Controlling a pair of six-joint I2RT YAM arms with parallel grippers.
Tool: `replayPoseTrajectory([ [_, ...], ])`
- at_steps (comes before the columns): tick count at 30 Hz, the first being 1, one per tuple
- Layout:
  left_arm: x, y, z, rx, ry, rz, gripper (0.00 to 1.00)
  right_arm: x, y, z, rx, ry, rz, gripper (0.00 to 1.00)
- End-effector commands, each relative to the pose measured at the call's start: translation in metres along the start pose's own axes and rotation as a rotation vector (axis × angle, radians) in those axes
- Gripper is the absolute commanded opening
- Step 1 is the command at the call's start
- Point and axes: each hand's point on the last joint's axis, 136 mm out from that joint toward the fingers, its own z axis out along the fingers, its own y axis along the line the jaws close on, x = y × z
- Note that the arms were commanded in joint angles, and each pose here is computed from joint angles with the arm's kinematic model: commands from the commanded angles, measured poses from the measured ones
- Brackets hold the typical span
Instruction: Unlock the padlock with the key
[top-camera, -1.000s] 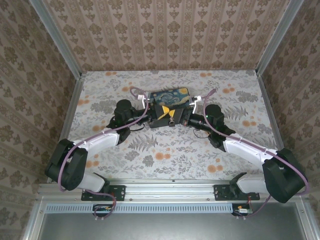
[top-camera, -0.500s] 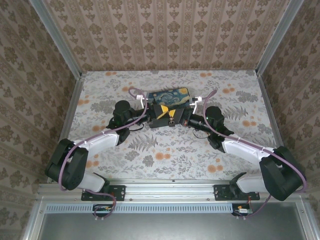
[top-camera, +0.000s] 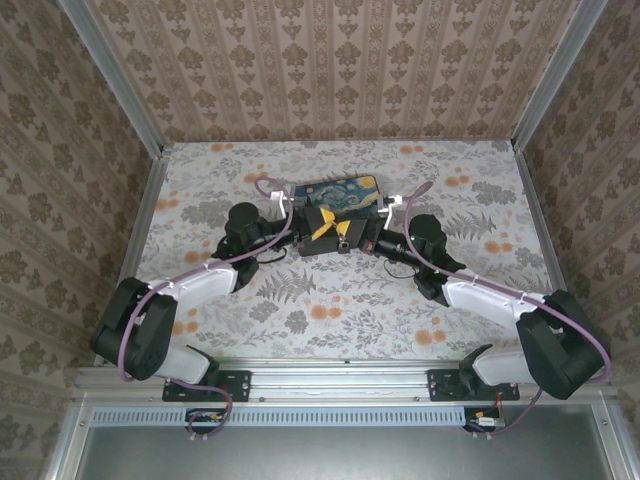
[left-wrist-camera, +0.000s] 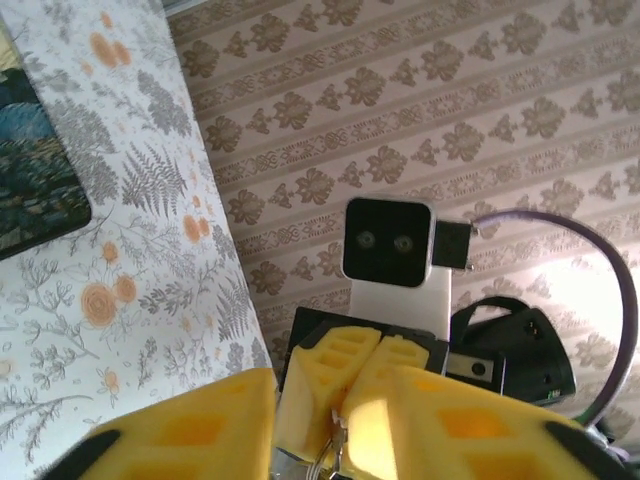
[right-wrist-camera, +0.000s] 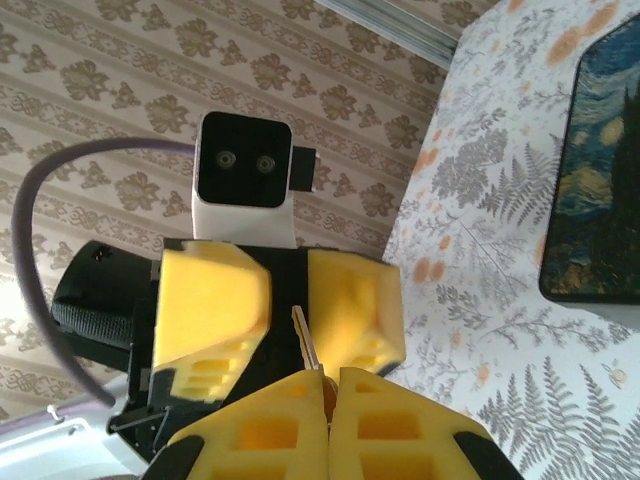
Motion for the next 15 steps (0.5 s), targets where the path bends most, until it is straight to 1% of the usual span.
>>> replayPoseTrajectory([
  [1, -0.004, 0.012, -0.015, -0.078, -0.019, 0.041, 0.44, 0.001, -0.005, -0.010, 0.058, -0.009, -0.050, 0.00],
  [4, -0.003, 0.028, -0.026, -0.196, -0.005, 0.080, 0.49, 0.001, -0.017, -0.020, 0.122, -0.002, -0.061, 0.00],
  [8, 0.007, 0.050, -0.036, -0.366, 0.041, 0.137, 0.49, -0.001, -0.033, -0.035, 0.179, 0.002, -0.056, 0.00],
  [10, 0.013, 0.069, -0.040, -0.481, 0.051, 0.166, 0.49, 0.000, -0.047, -0.046, 0.254, 0.017, -0.057, 0.00],
  [12, 0.024, 0.083, -0.039, -0.554, 0.077, 0.194, 0.49, 0.000, -0.060, -0.058, 0.326, 0.027, -0.072, 0.00],
  [15, 0.046, 0.100, -0.026, -0.688, 0.153, 0.288, 0.51, -0.002, -0.077, -0.078, 0.423, 0.046, -0.077, 0.00],
])
